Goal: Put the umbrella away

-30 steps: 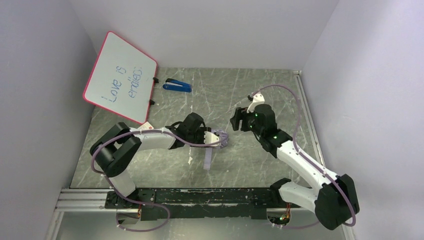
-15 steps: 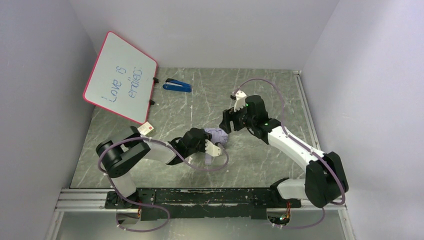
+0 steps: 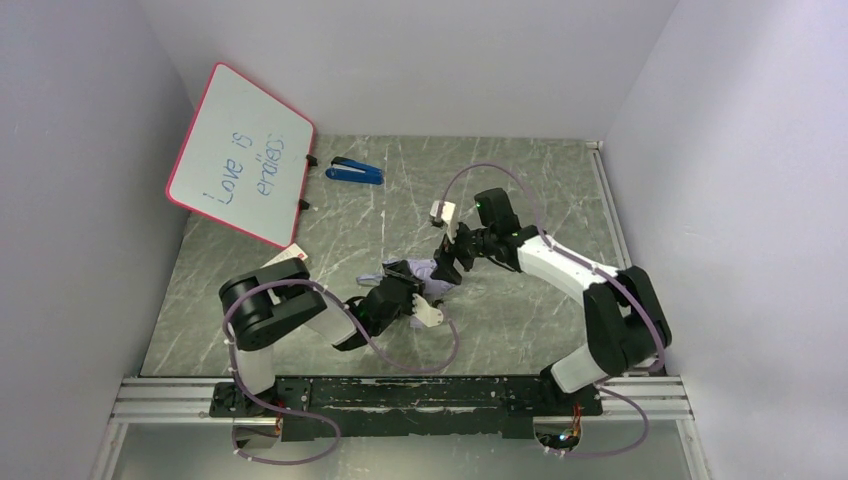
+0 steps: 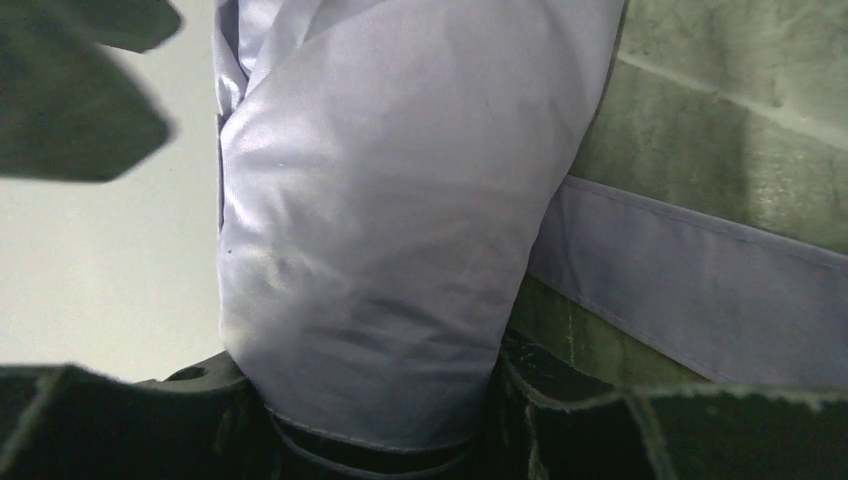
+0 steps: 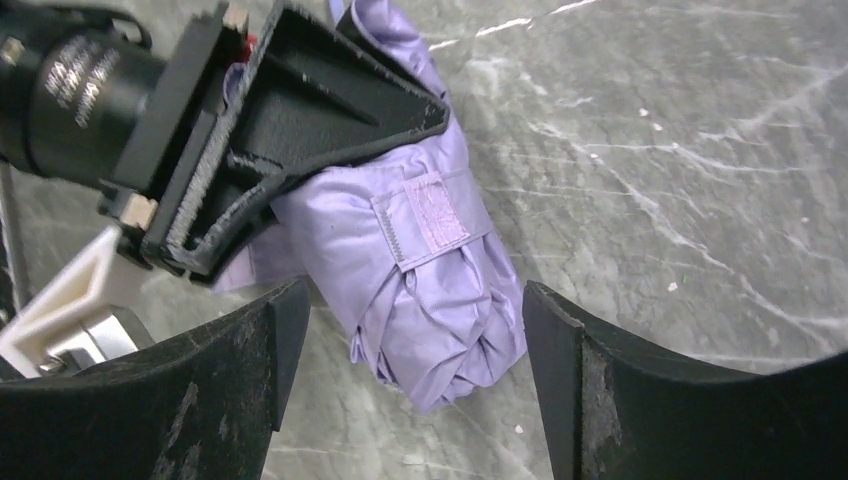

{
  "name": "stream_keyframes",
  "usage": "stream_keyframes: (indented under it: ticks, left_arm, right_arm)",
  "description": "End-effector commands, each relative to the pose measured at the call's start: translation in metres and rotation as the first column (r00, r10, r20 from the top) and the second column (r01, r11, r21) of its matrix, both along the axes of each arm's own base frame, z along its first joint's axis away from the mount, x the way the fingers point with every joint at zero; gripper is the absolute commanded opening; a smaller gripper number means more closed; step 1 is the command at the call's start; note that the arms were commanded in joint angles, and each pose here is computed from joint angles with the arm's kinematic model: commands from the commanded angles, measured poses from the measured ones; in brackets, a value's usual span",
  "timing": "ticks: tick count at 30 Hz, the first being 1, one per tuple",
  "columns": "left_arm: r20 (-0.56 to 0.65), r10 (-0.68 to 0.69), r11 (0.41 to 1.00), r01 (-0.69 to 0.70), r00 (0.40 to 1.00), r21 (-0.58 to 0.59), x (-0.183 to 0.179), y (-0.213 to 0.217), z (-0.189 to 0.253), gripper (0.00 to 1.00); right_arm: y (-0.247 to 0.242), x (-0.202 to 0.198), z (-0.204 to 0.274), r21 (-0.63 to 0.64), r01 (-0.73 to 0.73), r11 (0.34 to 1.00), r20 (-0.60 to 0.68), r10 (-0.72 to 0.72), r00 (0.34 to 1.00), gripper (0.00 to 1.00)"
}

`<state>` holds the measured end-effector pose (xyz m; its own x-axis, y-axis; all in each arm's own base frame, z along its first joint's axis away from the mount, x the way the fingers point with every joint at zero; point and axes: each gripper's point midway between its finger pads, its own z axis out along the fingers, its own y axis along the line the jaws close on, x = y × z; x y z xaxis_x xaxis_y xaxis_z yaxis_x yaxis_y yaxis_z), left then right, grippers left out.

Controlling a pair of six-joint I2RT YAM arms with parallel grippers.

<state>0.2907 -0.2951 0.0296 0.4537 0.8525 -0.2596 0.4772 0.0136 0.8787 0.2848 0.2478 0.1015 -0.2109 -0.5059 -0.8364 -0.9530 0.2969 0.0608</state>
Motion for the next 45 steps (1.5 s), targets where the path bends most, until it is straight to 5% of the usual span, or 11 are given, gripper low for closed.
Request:
stream_keyframes:
  ticks: [1,28,39,45]
  left_arm:
    - [-0.077,0.023,0.978,-0.006,0.997,0.210,-0.019,0.036,-0.051,0.05]
    - [-0.020,-0.006,0.973,0.011,1.000,0.232,-0.025,0.034,-0.050,0.05]
    - [-0.013,0.016,0.984,-0.013,1.000,0.175,-0.022,0.027,-0.038,0.05]
    - [0.026,0.034,0.996,-0.036,0.999,0.078,-0.019,0.024,-0.012,0.45]
  right_arm:
    - [-0.003,-0.009,-0.013,-0.060,-0.219,0.974,0.039,0.222,0.974,0.82]
    - [-0.001,0.005,-0.097,-0.330,-0.285,0.900,0.042,0.315,0.948,0.80]
    - [-0.004,0.002,-0.110,-0.346,-0.256,0.903,-0.020,0.266,0.964,0.36]
    - [-0.011,-0.005,-0.113,-0.352,-0.222,0.909,-0.010,0.234,0.972,0.31]
